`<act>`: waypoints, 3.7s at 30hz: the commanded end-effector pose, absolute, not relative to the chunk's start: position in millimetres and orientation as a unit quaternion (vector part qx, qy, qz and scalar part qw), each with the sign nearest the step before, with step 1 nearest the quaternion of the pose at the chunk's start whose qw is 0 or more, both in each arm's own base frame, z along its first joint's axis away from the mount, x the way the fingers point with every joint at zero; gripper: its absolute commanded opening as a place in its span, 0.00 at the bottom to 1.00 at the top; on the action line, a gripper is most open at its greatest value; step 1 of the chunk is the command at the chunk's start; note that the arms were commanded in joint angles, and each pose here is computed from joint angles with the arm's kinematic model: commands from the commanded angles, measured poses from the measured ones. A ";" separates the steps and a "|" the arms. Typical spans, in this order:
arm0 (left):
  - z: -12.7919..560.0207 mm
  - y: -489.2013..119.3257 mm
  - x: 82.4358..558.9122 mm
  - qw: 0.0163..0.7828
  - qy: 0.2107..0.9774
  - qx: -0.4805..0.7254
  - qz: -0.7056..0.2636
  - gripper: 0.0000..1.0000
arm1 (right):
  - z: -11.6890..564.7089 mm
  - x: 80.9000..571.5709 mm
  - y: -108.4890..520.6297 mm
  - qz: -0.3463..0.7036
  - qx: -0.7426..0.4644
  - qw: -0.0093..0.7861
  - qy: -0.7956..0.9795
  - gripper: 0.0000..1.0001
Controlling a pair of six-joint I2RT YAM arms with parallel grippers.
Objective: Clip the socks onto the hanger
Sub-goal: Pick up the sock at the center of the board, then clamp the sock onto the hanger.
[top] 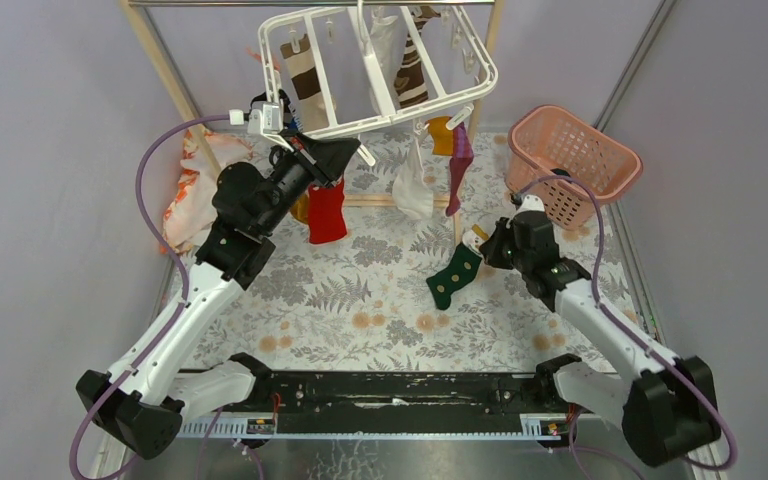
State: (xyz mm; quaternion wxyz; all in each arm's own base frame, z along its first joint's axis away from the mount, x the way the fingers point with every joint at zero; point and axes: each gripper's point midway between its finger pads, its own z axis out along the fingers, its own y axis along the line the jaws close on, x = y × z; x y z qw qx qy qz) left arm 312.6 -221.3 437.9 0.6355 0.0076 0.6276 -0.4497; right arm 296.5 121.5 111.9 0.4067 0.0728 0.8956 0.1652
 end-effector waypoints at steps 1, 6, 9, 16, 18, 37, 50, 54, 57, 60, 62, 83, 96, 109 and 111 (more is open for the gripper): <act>432.8 -223.0 307.2 0.629 0.633 0.023 -0.452 0.00 | 143.5 277.1 145.6 0.240 -0.048 0.455 0.856 0.00; 435.8 -224.2 307.3 0.628 0.630 0.022 -0.457 0.00 | 186.6 252.6 164.3 0.312 -0.105 0.493 0.805 0.00; 437.5 -227.1 307.5 0.624 0.629 0.025 -0.463 0.00 | 204.5 233.9 177.3 0.357 -0.140 0.483 0.787 0.00; 442.4 -230.2 306.1 0.619 0.625 0.025 -0.476 0.00 | 244.9 203.1 195.8 0.418 -0.187 0.459 0.761 0.00; 442.9 -230.5 306.8 0.618 0.625 0.024 -0.475 0.00 | 256.1 205.0 196.4 0.402 -0.189 0.471 0.763 0.00; 455.8 -237.0 288.2 0.606 0.621 0.066 -0.492 0.00 | 338.2 198.1 286.6 0.462 -0.327 0.449 0.691 0.00; 449.4 -247.7 272.7 0.571 0.631 0.101 -0.515 0.00 | 383.3 195.6 321.9 0.494 -0.378 0.455 0.637 0.00; 450.1 -250.1 262.7 0.558 0.629 0.112 -0.529 0.00 | 386.7 208.1 327.8 0.478 -0.387 0.466 0.636 0.00; 449.8 -251.1 255.9 0.547 0.631 0.119 -0.536 0.00 | 391.3 213.4 332.6 0.476 -0.393 0.472 0.629 0.00; 449.4 -250.8 251.6 0.539 0.637 0.122 -0.537 0.00 | 396.3 215.8 335.4 0.476 -0.398 0.476 0.624 0.00; 449.2 -250.7 248.4 0.533 0.642 0.125 -0.537 0.00 | 399.0 216.9 335.1 0.472 -0.400 0.480 0.622 0.00; 445.4 -250.2 243.0 0.521 0.656 0.139 -0.528 0.00 | 413.7 238.7 321.1 0.401 -0.399 0.537 0.626 0.00; 448.8 -251.2 238.3 0.515 0.656 0.150 -0.530 0.00 | 413.2 255.2 318.8 0.362 -0.401 0.553 0.635 0.00; 441.7 -253.5 237.7 0.502 0.666 0.159 -0.529 0.00 | 424.9 262.7 317.2 0.347 -0.403 0.568 0.629 0.00; 440.8 -253.7 238.3 0.501 0.667 0.158 -0.528 0.00 | 428.6 261.2 317.2 0.349 -0.403 0.570 0.625 0.00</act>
